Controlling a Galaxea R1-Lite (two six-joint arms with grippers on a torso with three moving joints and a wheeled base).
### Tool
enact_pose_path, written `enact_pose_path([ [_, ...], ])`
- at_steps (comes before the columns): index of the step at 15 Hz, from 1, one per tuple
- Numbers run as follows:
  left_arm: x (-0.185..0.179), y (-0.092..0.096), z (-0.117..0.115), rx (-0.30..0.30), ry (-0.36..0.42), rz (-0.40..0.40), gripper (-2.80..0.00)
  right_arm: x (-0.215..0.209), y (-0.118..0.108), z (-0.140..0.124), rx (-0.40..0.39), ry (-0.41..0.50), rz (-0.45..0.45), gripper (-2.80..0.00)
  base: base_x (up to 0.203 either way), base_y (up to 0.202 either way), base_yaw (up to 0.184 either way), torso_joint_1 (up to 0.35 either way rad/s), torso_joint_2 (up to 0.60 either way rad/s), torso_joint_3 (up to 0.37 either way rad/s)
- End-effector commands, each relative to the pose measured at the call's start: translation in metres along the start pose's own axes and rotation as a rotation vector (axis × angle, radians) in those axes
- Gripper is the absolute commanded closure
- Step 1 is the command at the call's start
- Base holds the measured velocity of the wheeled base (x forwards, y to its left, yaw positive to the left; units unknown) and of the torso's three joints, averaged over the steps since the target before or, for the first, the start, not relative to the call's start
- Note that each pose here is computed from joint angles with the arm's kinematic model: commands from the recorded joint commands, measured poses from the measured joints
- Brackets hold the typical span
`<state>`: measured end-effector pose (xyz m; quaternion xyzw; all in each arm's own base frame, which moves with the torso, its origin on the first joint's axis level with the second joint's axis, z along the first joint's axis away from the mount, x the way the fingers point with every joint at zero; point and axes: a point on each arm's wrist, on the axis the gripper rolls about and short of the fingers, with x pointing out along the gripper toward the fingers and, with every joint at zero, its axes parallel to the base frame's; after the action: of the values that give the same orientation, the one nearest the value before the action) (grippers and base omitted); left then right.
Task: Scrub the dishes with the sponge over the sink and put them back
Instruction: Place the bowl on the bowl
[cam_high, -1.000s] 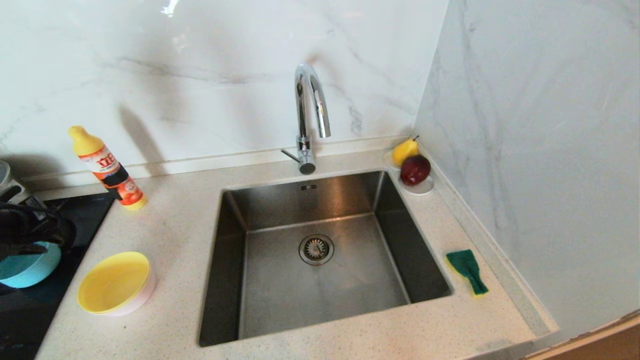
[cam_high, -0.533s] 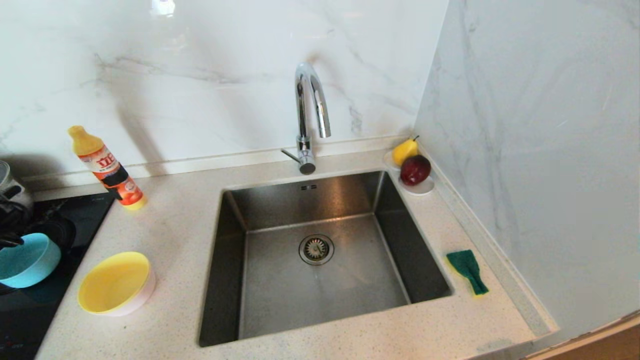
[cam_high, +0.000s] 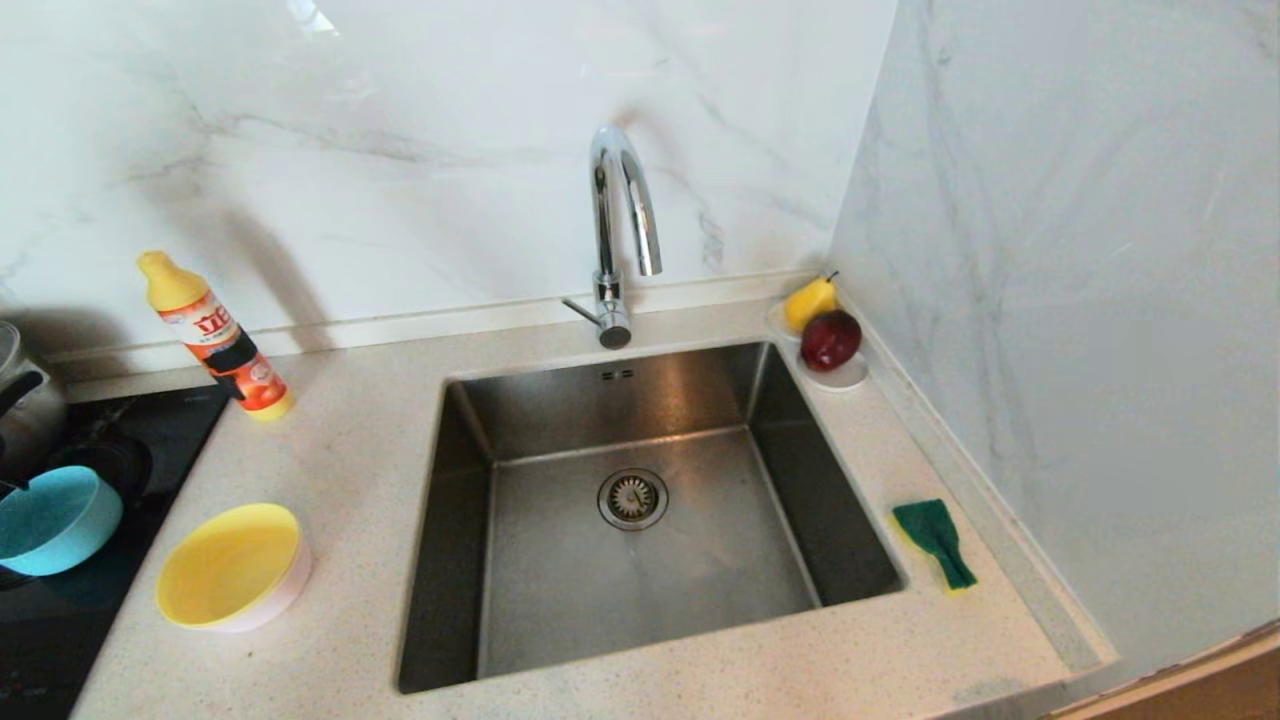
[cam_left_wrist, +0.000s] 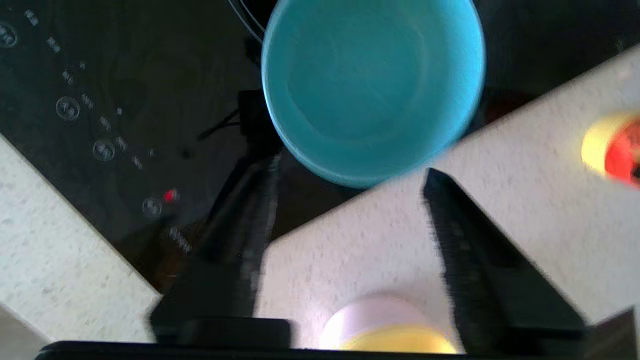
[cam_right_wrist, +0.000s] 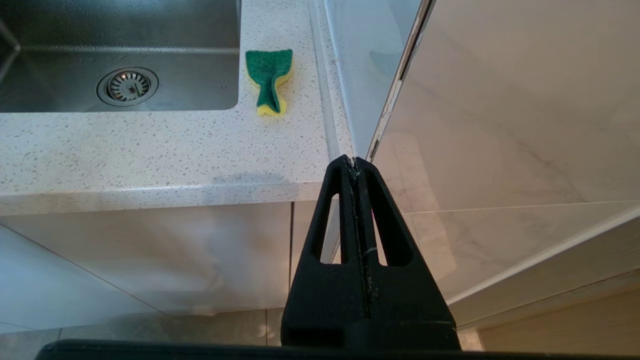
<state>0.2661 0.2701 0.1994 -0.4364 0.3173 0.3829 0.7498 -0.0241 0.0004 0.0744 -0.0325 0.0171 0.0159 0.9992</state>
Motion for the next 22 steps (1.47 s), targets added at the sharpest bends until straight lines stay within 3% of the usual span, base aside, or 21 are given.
enact_pose_path([
  [1, 0.019, 0.010, 0.008, -0.042, 0.021, 0.027, -2.80, 0.000, 0.000, 0.000, -0.001, -0.001, 0.001, 0.00, 0.000, 0.000, 0.000, 0.000, 0.00, 0.000],
  [8, 0.049, 0.029, 0.021, -0.103, 0.071, 0.085, -2.80, 0.000, 0.000, 0.000, -0.001, 0.000, 0.001, 0.00, 0.000, 0.000, 0.000, 0.000, 0.00, 0.000],
  [22, 0.088, 0.046, 0.017, -0.127, 0.153, 0.146, -2.80, 0.000, 0.000, 0.000, -0.001, -0.002, 0.001, 0.00, 0.000, 0.000, 0.000, 0.000, 0.00, 0.000],
])
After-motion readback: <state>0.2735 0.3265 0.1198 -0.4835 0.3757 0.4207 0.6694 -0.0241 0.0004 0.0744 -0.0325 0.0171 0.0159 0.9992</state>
